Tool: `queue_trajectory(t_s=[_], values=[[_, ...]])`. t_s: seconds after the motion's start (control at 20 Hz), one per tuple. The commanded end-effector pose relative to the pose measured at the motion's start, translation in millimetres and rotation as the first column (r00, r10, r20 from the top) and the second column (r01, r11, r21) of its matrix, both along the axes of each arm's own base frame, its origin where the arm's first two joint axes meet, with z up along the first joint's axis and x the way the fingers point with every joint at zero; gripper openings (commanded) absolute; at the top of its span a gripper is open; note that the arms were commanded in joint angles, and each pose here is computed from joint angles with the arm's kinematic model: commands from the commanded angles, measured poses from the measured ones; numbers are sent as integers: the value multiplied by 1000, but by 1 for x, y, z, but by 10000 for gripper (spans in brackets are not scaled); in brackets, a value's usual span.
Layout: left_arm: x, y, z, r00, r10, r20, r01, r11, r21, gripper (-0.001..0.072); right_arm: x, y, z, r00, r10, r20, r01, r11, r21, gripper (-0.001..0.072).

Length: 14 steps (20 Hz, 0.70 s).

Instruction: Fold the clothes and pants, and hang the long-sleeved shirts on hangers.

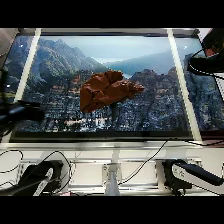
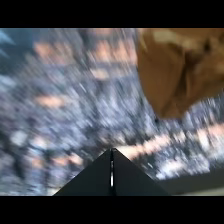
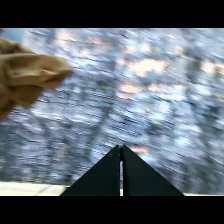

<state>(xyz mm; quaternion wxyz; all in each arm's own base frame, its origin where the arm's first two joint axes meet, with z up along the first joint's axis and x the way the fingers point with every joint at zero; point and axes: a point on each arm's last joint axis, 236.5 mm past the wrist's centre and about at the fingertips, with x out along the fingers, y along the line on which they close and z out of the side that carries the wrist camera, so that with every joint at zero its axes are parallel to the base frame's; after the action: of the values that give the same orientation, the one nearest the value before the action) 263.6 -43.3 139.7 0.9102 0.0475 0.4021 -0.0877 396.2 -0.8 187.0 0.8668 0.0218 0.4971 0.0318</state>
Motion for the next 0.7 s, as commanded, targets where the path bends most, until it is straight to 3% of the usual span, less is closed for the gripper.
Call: queue_trajectory(t_s=[0.0, 0.2, 0.4, 0.45, 0.55, 0.65], values=[[29, -24, -30, 1000, -7, -16, 5, 994, -108, 13, 1, 65, -8, 979, 206, 11, -204, 960, 191, 15], [36, -27, -25, 1000, 2, 18, 1, 991, -134, 13, -30, 131, -94, 893, 432, -123, -391, 883, 260, 15], [30, -27, -30, 1000, -4, -17, 1, 992, -128, 13, -36, 176, -171, 884, 448, -137, -401, 875, 271, 34], [30, -27, -31, 1000, -4, -17, 2, 992, -128, 13, -36, 190, -179, 883, 454, -121, -408, 869, 280, 83], [32, -24, -30, 1000, 1, -9, -2, 994, -112, 13, -31, 220, -186, 881, 466, -79, -425, 855, 298, 247], [33, -21, -31, 1000, 4, -6, -4, 995, -98, 13, -26, 248, -189, 897, 440, -45, -400, 850, 342, 273]])
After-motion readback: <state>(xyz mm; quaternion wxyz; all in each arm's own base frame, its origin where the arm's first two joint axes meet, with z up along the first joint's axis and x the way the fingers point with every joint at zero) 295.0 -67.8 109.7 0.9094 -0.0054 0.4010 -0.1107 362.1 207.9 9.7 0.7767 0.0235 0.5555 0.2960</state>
